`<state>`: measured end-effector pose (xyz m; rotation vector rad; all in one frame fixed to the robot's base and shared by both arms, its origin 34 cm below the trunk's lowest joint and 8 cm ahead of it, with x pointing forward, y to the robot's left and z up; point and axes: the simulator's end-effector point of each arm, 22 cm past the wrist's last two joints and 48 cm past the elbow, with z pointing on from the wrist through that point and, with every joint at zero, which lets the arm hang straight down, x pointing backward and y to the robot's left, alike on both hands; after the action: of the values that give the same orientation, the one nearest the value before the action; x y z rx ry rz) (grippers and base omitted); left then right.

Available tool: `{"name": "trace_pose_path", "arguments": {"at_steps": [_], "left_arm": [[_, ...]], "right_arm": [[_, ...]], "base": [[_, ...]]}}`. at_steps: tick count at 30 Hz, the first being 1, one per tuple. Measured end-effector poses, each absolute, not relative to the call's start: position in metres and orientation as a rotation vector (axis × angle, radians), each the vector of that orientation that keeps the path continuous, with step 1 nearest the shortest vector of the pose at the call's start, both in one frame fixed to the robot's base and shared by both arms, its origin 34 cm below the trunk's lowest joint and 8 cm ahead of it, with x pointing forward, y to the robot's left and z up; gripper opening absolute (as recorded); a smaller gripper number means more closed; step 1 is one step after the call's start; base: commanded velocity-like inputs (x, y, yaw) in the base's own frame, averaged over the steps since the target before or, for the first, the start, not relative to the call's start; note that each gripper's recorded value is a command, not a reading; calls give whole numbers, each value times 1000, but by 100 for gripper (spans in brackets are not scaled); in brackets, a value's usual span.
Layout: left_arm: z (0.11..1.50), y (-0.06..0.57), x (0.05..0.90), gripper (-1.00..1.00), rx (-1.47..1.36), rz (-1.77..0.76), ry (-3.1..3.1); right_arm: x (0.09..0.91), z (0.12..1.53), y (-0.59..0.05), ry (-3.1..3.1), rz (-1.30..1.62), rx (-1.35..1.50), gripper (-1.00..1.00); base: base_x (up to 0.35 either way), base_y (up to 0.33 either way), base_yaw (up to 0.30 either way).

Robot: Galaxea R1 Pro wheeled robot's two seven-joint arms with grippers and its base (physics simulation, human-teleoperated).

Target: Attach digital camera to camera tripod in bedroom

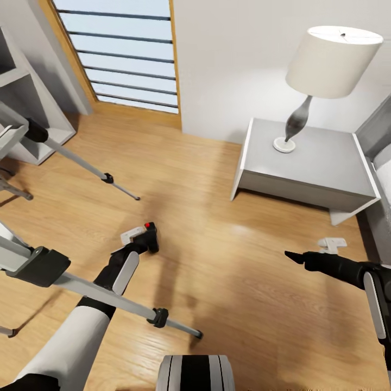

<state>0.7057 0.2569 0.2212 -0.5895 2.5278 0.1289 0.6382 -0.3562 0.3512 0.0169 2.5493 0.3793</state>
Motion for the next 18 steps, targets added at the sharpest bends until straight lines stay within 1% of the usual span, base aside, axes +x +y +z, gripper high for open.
{"name": "trace_pose_path", "arguments": {"at_steps": [4,8,18], "left_arm": [[221,257,706,100,-590,129,2527],[221,257,706,100,-590,130,2527],[221,258,705,100,-591,131,2526]], "right_arm": [[638,351,-356,2550,379,17,100],[638,351,-356,2550,379,17,100],[638,351,-356,2550,379,17,100]], "base": [[0,0,-204],[0,0,-145],[0,0,-50]]}}
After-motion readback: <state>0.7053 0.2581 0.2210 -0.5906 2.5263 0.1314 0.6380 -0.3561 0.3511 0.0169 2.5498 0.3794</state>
